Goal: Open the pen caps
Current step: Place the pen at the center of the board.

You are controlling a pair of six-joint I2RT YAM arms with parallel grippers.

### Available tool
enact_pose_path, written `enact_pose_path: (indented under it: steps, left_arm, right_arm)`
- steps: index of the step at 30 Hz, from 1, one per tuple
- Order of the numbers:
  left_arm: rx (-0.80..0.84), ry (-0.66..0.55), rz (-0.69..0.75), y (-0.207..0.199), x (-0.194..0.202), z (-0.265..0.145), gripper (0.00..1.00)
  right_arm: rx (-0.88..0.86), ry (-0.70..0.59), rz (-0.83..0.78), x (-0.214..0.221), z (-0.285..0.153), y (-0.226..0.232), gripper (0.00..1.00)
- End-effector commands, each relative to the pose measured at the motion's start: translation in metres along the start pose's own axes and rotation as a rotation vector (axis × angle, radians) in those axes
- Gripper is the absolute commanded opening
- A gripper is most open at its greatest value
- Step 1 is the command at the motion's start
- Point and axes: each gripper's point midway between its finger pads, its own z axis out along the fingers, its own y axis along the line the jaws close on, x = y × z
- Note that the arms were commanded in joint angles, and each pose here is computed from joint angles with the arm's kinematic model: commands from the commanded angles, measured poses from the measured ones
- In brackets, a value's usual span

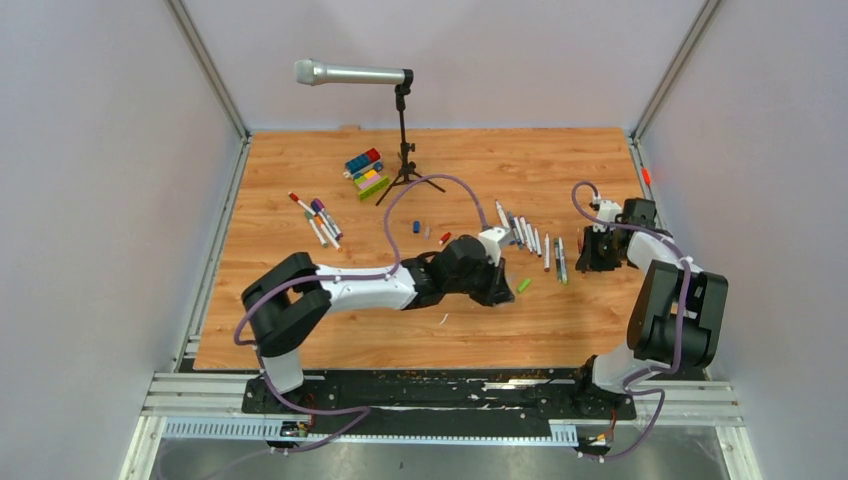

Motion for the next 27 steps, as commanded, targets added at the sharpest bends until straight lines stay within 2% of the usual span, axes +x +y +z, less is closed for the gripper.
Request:
enact_pose_path:
  steps: [1,9,20,27]
  left_arm:
    - [-0.017,0.034,0.091,-0.018,0.002,0.025,0.04]
    - [-0.054,0.086,0.152,-0.030,0.009,0.071,0.05]
    - [-0.172,0.167,0.179,-0.008,0.022,0.118,0.07]
    - [-0.243,0.188,0.190,0.006,0.023,0.130,0.11]
  right_arm:
    - [0.000,0.011,0.017,-0.007,0.000,-0.003,0.04]
    - [-0.020,0.084,0.044,0.002,0.007,-0.004,0.07]
    - [-0.039,0.104,0.050,0.004,0.009,-0.002,0.13]
    - [-0.045,0.106,0.054,0.004,0.009,-0.001,0.17]
